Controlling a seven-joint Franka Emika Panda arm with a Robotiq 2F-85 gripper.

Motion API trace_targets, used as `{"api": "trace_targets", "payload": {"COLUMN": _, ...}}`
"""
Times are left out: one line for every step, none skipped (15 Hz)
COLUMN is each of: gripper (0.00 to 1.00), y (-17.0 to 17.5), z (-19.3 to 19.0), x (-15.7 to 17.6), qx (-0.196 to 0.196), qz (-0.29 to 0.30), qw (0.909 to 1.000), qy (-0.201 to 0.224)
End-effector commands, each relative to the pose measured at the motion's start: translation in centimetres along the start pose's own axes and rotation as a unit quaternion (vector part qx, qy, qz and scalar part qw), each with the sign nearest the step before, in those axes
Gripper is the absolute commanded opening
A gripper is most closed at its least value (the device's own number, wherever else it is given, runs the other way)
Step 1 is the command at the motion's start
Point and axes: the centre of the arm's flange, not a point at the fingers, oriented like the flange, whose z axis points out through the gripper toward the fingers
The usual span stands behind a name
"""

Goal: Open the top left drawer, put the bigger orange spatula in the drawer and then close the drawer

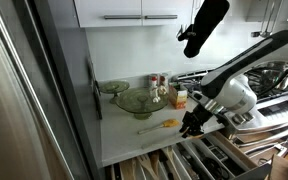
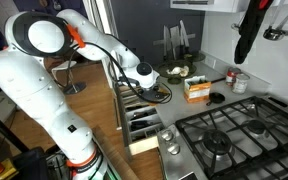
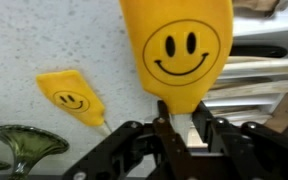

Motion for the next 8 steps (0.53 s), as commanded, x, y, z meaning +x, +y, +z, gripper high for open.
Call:
{"api": "trace_targets", "payload": {"gripper": 0.08, "y": -3.1, "z": -3.0, "x": -0.7, "qx": 0.035, "qz": 0.006, "qw": 0.9991, "qy": -0.024}}
{"api": "trace_targets", "payload": {"gripper": 0.08, "y": -3.6, "z": -3.1, "x": -1.0, "qx": 0.041, "qz": 0.008, "qw": 0.9986, "qy": -0.032}}
{"api": "trace_targets", "payload": {"gripper": 0.08, "y": -4.2, "z": -3.0, "x": -1.2, "qx": 0.051, "qz": 0.01, "qw": 0.998, "qy": -0.037}}
{"api": "trace_targets", "payload": {"gripper": 0.08, "y": -4.7, "z": -2.9, "x": -1.4, "qx": 0.062, "qz": 0.013, "qw": 0.9972, "qy": -0.041}}
{"api": "trace_targets", "payload": {"gripper": 0.08, "y": -5.1, "z": -2.6, "x": -1.7, "qx": 0.075, "qz": 0.016, "qw": 0.9961, "qy": -0.044}}
{"api": "trace_targets", "payload": {"gripper": 0.08, "y": -5.5, "z": -2.3, "x": -1.9, "qx": 0.087, "qz": 0.021, "qw": 0.9949, "qy": -0.046}}
{"api": "trace_targets", "payload": {"gripper": 0.08, "y": -5.7, "z": -1.7, "x": -2.3, "qx": 0.097, "qz": 0.027, "qw": 0.9938, "qy": -0.047}}
{"api": "trace_targets", "payload": {"gripper": 0.08, "y": -5.7, "z": -1.1, "x": -2.6, "qx": 0.103, "qz": 0.035, "qw": 0.9929, "qy": -0.049}}
